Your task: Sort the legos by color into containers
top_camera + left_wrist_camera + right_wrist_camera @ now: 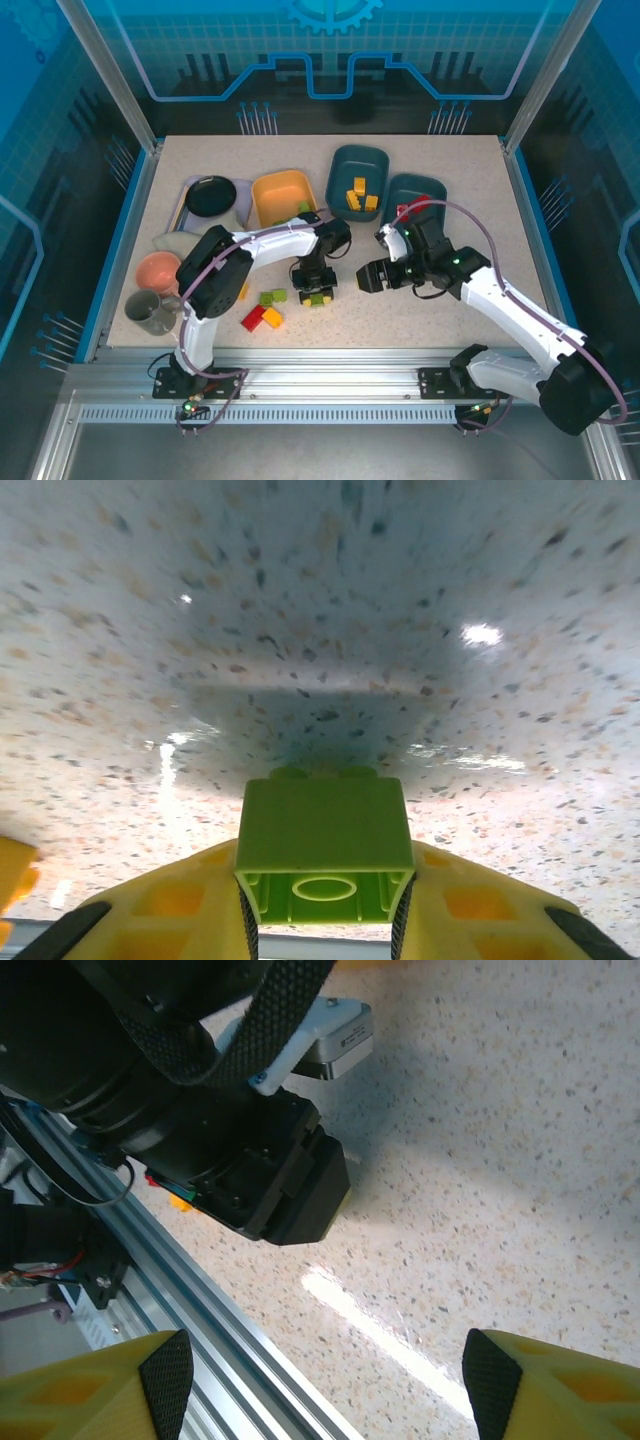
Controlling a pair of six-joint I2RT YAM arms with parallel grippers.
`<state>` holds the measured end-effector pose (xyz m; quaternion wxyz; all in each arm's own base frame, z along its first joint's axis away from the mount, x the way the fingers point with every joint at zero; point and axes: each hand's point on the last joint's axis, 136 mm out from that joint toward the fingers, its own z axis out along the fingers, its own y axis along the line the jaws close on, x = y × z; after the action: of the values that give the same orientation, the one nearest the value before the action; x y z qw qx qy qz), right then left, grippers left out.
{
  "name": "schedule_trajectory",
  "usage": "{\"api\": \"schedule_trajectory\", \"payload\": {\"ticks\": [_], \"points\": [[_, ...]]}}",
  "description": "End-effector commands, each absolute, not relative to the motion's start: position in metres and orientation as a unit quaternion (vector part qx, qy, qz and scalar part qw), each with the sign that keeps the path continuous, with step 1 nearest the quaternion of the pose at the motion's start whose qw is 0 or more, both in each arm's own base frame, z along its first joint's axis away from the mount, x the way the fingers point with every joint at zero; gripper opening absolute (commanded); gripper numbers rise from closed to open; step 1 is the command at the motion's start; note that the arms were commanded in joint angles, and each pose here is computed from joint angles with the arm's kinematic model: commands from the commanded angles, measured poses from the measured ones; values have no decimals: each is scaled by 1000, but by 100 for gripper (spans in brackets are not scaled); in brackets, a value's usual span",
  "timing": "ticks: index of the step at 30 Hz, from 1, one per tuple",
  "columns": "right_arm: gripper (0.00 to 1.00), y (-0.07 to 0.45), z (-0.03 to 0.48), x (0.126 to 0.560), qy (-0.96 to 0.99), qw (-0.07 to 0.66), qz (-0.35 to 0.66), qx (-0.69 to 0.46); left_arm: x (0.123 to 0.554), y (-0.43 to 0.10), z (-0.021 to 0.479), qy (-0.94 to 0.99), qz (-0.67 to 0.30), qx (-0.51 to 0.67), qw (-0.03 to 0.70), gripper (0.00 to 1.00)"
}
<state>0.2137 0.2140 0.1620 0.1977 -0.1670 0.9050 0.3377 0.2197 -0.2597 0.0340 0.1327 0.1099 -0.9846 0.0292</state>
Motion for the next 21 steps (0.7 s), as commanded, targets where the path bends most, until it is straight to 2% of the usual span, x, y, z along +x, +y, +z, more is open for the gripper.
{"api": "schedule_trajectory", "payload": {"ticks": [1, 6, 11, 15, 21], "points": [[74, 220, 205, 229, 884, 233, 371, -162, 247, -248, 88, -990, 41, 125, 56, 32], [74, 232, 234, 254, 866, 261, 396, -155, 297, -222, 132, -981, 83, 174, -6, 32], [75, 254, 247, 284, 849, 267, 435, -135, 357, -195, 148, -963, 137, 230, -40, 33], [76, 270, 252, 308, 847, 264, 444, -125, 398, -182, 143, -949, 166, 264, -42, 32], [76, 279, 244, 328, 858, 257, 428, -118, 428, -192, 110, -945, 182, 272, -14, 32]]}}
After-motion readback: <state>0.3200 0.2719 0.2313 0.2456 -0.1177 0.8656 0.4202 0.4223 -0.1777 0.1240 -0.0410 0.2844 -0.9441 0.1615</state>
